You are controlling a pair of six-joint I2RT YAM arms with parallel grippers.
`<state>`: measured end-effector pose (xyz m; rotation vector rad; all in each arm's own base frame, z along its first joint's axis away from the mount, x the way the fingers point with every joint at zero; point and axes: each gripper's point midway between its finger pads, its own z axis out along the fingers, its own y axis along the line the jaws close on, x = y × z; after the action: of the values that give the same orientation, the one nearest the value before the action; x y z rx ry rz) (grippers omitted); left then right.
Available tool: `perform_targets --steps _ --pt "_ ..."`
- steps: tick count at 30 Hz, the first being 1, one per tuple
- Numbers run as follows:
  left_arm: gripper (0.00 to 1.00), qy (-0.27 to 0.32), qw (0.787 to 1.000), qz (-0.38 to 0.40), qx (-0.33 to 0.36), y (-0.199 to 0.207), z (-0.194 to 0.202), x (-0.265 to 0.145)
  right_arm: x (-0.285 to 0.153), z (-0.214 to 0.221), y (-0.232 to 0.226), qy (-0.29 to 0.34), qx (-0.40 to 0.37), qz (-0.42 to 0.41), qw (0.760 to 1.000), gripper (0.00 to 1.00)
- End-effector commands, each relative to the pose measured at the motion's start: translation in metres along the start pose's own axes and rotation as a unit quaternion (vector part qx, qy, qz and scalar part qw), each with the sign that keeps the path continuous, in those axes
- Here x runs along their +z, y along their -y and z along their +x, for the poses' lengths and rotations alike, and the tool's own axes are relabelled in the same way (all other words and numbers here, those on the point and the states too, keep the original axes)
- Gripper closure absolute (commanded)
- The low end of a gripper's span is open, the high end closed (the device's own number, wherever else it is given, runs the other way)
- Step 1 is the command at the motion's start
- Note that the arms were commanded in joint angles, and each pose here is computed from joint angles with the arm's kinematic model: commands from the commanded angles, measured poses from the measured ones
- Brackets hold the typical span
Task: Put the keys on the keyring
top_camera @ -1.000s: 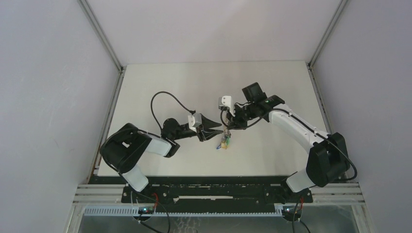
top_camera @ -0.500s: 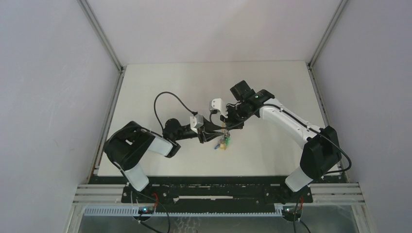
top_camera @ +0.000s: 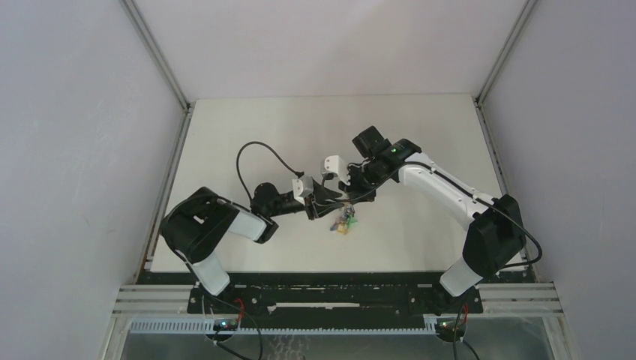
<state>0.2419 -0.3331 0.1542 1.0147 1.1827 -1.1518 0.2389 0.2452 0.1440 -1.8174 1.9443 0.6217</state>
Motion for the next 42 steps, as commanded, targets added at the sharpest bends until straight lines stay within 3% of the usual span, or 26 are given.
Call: perform_targets --steps 1,10,28,42 --pt "0.63 0.022 0.999 0.016 0.031 0.002 -0.015 0.003 -0.009 -0.023 0.006 0.027 -0.035 0.014 0.999 1.00" --pt "0.75 0.020 0.999 0.039 0.024 0.009 -0.014 0.008 -0.008 -0.027 0.005 0.024 -0.043 0.015 0.999 1.00" --pt "0.78 0.022 0.998 0.055 0.013 0.013 -0.016 0.012 -0.003 -0.031 0.003 0.010 -0.067 0.007 0.998 1.00" --pt "0.87 0.020 0.998 0.067 0.008 0.017 -0.015 0.015 -0.003 -0.038 0.003 0.011 -0.081 0.012 0.997 1.00"
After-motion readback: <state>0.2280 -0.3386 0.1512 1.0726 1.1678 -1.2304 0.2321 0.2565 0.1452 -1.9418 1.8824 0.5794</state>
